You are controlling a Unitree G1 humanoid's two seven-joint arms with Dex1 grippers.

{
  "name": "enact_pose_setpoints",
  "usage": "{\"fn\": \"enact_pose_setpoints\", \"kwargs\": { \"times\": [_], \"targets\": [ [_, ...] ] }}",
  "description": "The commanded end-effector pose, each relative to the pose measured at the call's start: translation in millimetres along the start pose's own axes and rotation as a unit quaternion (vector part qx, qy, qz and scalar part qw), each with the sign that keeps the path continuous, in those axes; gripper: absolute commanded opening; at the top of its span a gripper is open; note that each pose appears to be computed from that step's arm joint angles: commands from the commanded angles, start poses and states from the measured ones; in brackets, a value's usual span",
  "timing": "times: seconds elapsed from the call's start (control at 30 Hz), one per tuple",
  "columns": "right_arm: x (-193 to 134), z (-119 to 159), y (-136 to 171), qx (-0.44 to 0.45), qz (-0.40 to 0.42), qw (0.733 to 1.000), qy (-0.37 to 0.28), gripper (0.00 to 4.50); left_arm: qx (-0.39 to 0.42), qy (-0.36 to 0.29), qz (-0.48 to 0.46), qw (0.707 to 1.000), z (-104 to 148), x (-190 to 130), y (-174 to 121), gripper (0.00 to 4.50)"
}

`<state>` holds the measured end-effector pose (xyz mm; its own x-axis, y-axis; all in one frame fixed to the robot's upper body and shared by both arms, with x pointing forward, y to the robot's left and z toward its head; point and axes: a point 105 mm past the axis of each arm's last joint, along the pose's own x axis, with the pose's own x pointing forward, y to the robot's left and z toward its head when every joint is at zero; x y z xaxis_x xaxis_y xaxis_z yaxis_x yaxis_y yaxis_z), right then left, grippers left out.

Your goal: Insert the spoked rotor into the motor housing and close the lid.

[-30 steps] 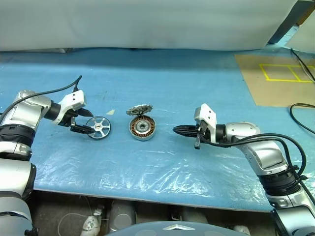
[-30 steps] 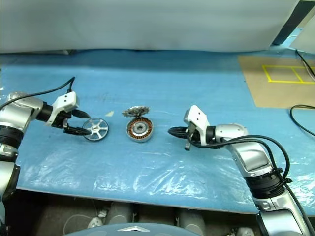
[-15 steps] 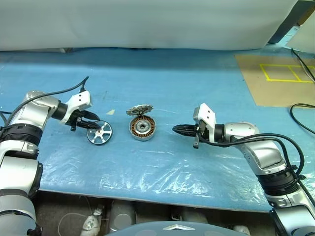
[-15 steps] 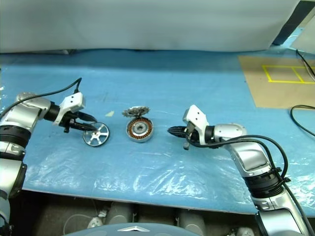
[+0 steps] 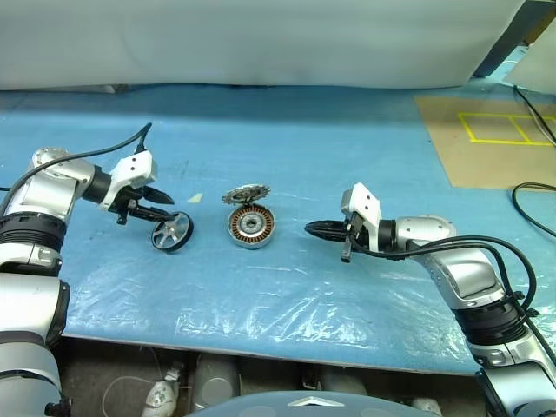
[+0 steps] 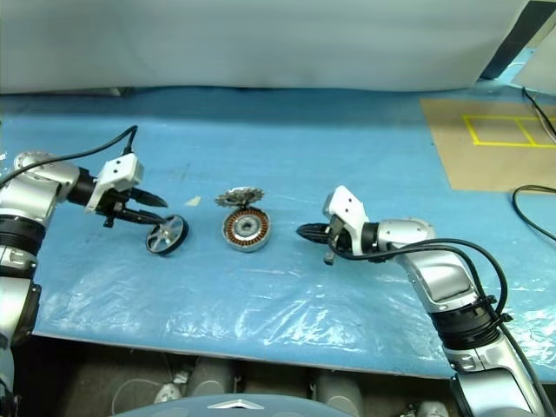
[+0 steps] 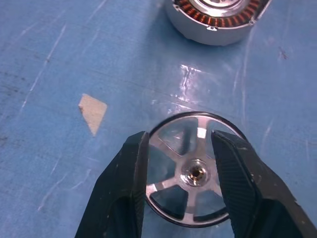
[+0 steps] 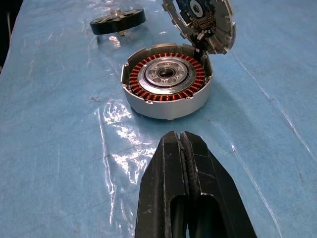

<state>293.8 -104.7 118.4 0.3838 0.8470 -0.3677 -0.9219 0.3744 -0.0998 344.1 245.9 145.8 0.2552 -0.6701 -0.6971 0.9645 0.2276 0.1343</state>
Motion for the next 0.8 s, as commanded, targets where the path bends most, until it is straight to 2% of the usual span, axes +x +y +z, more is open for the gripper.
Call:
{"fn": "enact_pose_setpoints", "kwargs": {
  "times": [0.03,0.53,0.8],
  "targets": [
    [1.9,10.0,-0.4,-0.017,-0.001,1.000,-0.012,0.00,0.018,0.017,0.010,1.000,-3.6,-6.4,-1.4,2.09],
    [0.8,7.1,-2.4,-0.017,-0.010,1.000,-0.005,0.00,0.029,0.030,-0.001,0.999,-7.6,20.5,-1.4,2.09],
    [0.9,5.0,-3.6,-0.013,-0.019,1.000,-0.004,0.00,0.027,0.061,-0.012,0.998,-19.3,23.6,-5.7,2.09]
  ]
}}
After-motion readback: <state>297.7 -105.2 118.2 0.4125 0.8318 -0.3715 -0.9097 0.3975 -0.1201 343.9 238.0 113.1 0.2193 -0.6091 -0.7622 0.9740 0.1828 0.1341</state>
